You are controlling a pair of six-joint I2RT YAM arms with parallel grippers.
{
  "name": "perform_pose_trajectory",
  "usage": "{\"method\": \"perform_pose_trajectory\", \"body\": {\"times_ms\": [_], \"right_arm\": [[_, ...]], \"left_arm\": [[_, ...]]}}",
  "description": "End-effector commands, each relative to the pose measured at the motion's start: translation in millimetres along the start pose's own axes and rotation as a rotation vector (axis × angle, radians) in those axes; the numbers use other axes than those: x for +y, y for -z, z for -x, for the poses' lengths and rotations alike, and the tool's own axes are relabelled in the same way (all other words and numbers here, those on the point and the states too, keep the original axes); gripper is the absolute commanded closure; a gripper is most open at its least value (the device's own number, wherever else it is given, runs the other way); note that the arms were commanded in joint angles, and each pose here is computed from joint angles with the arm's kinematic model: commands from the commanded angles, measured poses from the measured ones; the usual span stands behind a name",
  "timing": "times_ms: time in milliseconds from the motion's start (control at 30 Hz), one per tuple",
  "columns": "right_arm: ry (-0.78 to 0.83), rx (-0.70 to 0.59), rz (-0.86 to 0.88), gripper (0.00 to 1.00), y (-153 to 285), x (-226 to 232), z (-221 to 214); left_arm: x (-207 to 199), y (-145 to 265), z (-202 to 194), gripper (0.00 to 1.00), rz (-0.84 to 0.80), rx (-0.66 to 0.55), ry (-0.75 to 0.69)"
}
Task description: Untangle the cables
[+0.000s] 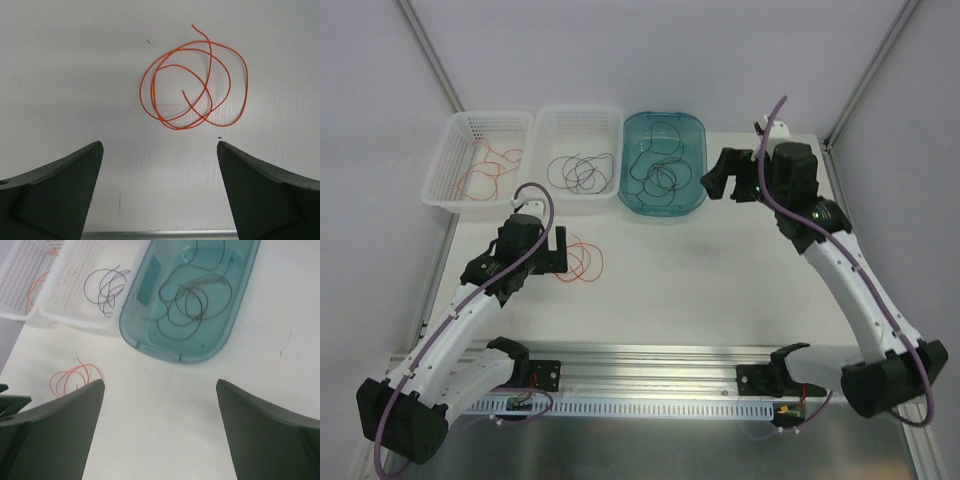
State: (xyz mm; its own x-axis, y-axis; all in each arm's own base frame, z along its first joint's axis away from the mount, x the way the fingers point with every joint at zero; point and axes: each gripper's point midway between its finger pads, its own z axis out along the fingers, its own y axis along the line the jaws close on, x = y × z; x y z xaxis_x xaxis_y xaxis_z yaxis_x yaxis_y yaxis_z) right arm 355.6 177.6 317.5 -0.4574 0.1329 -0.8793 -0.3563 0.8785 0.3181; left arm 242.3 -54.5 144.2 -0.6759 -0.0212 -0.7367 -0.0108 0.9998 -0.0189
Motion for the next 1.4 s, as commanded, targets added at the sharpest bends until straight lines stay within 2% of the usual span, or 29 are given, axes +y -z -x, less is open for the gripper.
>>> {"method": "perform_pose_trajectory", "body": {"times_ms": [0, 100, 133, 367, 500, 800, 933, 1000, 1367], "right_arm": [[-0.062, 0.010, -0.107, 0.01, 31.8, -23.4, -41.5], [-0.106, -0.027, -0.073, 0.00, 58.5, -19.2, -58.3], [-0.118, 0.028, -0.087, 0.00, 59.3, -25.6, -84.5], [-0.112, 0.088, -0.153, 0.00, 98.2, -47.7, -146.6], [-0.089, 0.070, -0.147, 0.00, 112.0, -50.3, -156.8], [-0.033, 0.083, -0.146, 0.00, 127.5, -54.0, -168.5], [-0.024, 0.099, -0.140, 0.01, 129.6, -54.2, -173.8], [-0.023, 0.101, -0.133, 0.01, 130.0, -53.2, -175.5], [-0.010, 0.103, -0.117, 0.00, 135.8, -51.5, -179.5]], "left_arm": [[-21.5, -3.9, 3.7, 0.01, -0.099, 0.031, -0.002], [-35.3, -8.5, 5.3, 0.01, -0.125, 0.065, -0.006], [-39.8, -11.7, 3.2, 0.01, -0.125, 0.087, 0.004], [-62.5, -21.9, 1.4, 0.01, -0.069, 0.121, 0.071], [-78.7, -42.2, -10.5, 0.02, 0.003, 0.178, 0.050], [-86.9, -82.8, -22.6, 0.21, 0.125, 0.193, 0.099], [-90.3, -97.3, -33.3, 0.35, 0.139, 0.223, 0.090], [-89.6, -104.8, -43.2, 0.47, 0.154, 0.249, 0.079], [-80.8, -120.1, -76.0, 0.60, 0.215, 0.327, 0.050]]}}
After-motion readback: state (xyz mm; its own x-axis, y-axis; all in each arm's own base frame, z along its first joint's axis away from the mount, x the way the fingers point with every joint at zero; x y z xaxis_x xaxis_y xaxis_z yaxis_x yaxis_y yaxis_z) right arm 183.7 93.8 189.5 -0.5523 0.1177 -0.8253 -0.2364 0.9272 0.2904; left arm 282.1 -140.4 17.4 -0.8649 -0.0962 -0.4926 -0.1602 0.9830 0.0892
